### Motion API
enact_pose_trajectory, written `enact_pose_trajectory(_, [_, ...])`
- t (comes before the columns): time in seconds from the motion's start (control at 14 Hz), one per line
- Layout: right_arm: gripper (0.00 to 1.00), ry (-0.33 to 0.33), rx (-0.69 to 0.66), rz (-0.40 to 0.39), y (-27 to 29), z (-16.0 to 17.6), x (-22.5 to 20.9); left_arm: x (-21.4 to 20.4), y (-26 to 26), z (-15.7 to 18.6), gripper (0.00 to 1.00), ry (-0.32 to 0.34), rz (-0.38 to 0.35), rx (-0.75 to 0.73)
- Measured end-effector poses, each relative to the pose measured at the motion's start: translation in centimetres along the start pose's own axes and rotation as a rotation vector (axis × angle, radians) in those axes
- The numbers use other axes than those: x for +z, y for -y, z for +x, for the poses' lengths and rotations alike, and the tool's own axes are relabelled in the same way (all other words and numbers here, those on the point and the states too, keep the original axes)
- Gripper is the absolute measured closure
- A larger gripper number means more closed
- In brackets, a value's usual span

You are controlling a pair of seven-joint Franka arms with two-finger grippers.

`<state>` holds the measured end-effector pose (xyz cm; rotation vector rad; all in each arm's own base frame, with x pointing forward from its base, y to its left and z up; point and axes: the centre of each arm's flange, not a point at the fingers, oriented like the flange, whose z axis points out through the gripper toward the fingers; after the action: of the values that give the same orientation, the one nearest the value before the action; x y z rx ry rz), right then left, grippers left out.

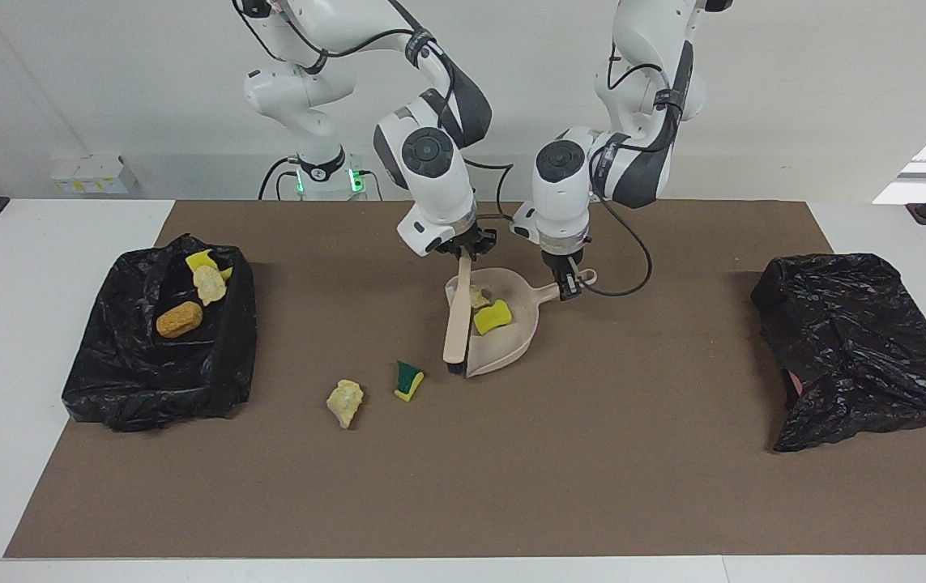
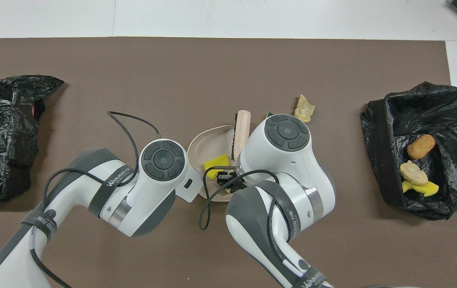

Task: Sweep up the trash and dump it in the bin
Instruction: 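Brush the remaining scraps into the dustpan held by the left gripper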

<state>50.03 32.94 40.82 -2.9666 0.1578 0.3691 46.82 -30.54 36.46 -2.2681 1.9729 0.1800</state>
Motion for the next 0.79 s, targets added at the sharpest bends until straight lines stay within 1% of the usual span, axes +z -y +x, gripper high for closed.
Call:
enact_pose_trajectory(0.07, [0.74,-0.027,-0.021,-0.037,-1.0,0.7,-0.4,0.0,0.0,0.0,0.69,-0.001,0.000,-0.002])
enact_pose_trajectory(0.21, [0.74,-0.088,-0.069,-0.135,-3.0,2.2,-1.0,0.0,0.1,-0.1,0.69,-0.001,0.000,-0.008])
enact_pose_trajectory(0.29, [0.74,-0.109,-0.108,-0.178,-4.7,3.4,-1.4,0.0,0.1,-0.1,0.69,-0.001,0.000,-0.015])
enact_pose_trajectory(0.43, [0.74,-0.133,-0.189,-0.265,-10.0,6.6,-2.5,0.0,0.1,-0.1,0.69,0.000,0.000,-0.045])
enact_pose_trajectory(0.57, [0.74,-0.134,-0.231,-0.372,-15.1,9.0,-3.3,0.1,0.1,-0.1,0.69,-0.001,0.000,-0.070])
enact_pose_trajectory(0.79, [0.74,-0.096,-0.266,-0.493,-19.5,11.6,-4.1,0.1,0.1,-0.1,0.69,-0.007,-0.008,-0.096])
